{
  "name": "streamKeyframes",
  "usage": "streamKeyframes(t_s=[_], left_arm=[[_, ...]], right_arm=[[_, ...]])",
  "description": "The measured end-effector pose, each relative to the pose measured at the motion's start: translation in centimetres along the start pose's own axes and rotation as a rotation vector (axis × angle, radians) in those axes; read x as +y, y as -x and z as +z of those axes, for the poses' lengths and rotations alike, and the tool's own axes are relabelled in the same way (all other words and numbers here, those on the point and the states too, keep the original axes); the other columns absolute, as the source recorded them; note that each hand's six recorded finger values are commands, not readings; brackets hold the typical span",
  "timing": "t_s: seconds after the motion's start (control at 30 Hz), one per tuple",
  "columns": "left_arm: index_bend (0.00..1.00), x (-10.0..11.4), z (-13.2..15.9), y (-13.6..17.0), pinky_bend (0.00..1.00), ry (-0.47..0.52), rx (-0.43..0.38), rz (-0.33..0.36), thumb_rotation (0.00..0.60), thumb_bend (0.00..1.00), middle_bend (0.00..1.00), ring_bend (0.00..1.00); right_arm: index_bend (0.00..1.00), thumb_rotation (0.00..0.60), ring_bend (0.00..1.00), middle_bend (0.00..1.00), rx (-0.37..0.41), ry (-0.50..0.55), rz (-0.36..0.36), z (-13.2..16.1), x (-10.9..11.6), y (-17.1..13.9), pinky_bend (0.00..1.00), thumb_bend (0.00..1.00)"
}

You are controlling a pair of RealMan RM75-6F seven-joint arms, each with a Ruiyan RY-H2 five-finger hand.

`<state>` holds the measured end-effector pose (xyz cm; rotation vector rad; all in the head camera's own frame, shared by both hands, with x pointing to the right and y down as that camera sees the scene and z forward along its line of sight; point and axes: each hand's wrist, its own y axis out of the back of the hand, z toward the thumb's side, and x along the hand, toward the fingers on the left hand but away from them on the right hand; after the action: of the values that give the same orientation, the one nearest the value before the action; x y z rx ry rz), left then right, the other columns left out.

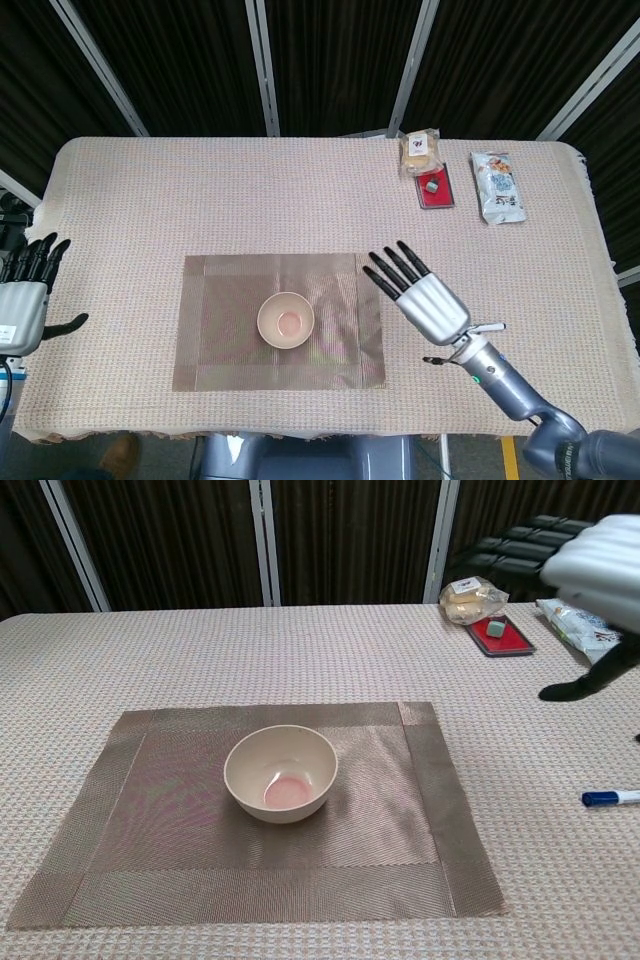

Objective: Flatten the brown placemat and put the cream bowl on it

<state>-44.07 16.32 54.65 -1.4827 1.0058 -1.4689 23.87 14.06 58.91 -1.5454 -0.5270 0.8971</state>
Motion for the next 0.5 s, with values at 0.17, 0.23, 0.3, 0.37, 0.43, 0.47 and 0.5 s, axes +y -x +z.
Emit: streamKeyframes(t_s=[0.17,0.23,0.3,0.37,0.43,0.47,0.5], left_arm=[[0.00,0.0,0.1,1.2,0.00,-0.025,0.003,0.046,0.600,0.00,0.00,0.00],[0.00,-0.3,-0.1,1.7,0.00,-0.020,0.010,0.043,0.600,0.00,0.00,0.00],[0.00,-0.6,-0.2,2.2,0.00,-0.007,0.016,0.035,0.600,0.00,0.00,0.00],[0.00,-0.6,-0.3,2.5,0.00,0.005,0.016,0.033,0.600,0.00,0.00,0.00],[0.00,-0.6,-0.3,2.8,0.00,0.014,0.005,0.035,0.600,0.00,0.00,0.00],[0.00,-0.6,-0.4,2.9,0.00,0.017,0.000,0.035,0.600,0.00,0.00,0.00],[0.00,-0.6,-0.5,3.0,0.00,0.019,-0.003,0.034,0.600,0.00,0.00,0.00]], right_arm=[[0.00,0.600,0.00,0.00,-0.197,0.138,-0.015,-4.7,0.9,-5.0,0.00,0.00],[0.00,0.600,0.00,0.00,-0.275,0.160,-0.006,-6.3,0.9,-6.7,0.00,0.00],[0.00,0.600,0.00,0.00,-0.346,0.176,0.007,-7.7,0.6,-8.5,0.00,0.00],[0.00,0.600,0.00,0.00,-0.404,0.177,0.020,-8.9,0.2,-10.2,0.00,0.00],[0.00,0.600,0.00,0.00,-0.445,0.147,0.030,-10.1,-0.2,-11.8,0.00,0.00],[0.00,0.600,0.00,0.00,-0.460,0.133,0.033,-10.5,-0.3,-12.4,0.00,0.00],[0.00,0.600,0.00,0.00,-0.477,0.118,0.038,-11.0,-0.5,-13.2,0.00,0.00]])
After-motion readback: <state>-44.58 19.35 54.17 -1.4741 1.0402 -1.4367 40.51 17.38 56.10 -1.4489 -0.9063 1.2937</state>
